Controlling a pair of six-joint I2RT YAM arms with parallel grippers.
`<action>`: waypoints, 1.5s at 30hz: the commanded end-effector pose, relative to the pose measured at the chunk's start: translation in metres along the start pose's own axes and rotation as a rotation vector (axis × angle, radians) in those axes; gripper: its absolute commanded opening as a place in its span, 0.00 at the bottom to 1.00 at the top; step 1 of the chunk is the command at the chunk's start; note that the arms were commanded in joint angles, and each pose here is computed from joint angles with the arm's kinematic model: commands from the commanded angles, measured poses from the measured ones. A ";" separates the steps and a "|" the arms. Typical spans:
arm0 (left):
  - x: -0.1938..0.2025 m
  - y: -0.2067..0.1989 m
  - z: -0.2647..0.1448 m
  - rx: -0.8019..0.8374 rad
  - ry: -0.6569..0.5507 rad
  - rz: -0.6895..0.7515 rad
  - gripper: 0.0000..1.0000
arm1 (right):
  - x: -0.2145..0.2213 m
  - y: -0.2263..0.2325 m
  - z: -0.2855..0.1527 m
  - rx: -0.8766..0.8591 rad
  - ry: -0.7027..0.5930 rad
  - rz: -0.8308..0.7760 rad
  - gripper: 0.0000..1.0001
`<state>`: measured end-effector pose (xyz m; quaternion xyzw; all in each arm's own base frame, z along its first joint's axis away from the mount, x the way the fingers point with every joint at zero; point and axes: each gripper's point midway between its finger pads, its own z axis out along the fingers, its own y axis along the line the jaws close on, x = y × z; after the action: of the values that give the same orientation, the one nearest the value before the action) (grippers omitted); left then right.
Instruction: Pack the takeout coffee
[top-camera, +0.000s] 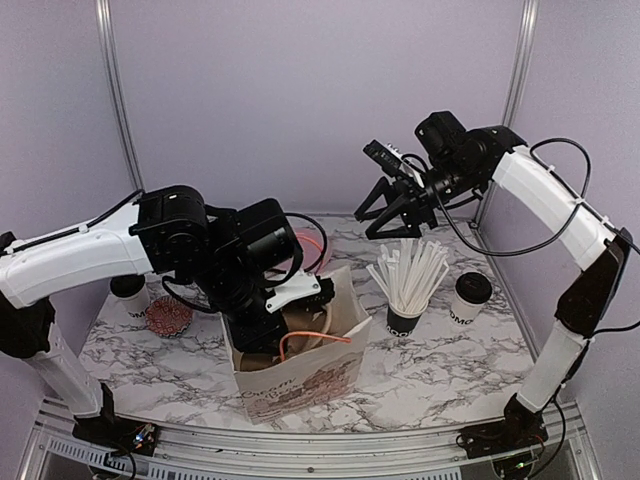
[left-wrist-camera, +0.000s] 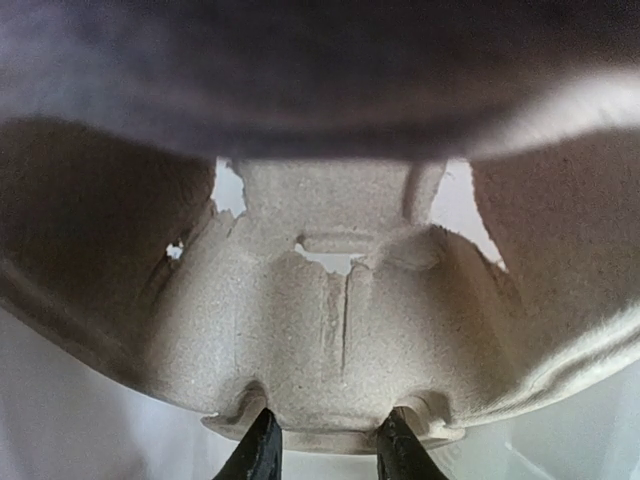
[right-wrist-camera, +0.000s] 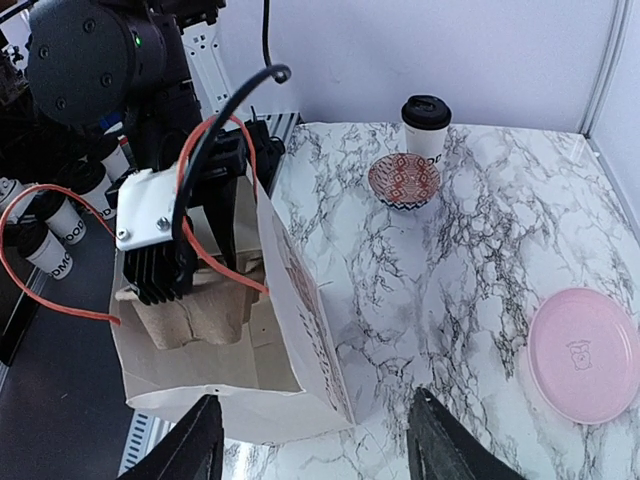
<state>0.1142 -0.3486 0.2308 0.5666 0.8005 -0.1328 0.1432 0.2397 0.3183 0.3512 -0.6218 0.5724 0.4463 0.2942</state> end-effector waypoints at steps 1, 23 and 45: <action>0.023 0.002 0.029 -0.007 0.136 -0.005 0.33 | -0.006 0.007 -0.006 0.002 -0.019 -0.045 0.60; 0.002 0.022 0.022 -0.114 0.089 -0.010 0.74 | 0.001 0.011 -0.001 -0.038 -0.024 -0.031 0.60; -0.061 0.020 -0.153 -0.143 -0.525 -0.079 0.73 | 0.008 -0.002 0.002 0.002 0.015 0.001 0.60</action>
<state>0.1362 -0.3390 0.3928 0.4832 0.7687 -0.2192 0.3573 0.2383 0.3167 0.3376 -0.6259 0.5751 0.4440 0.2834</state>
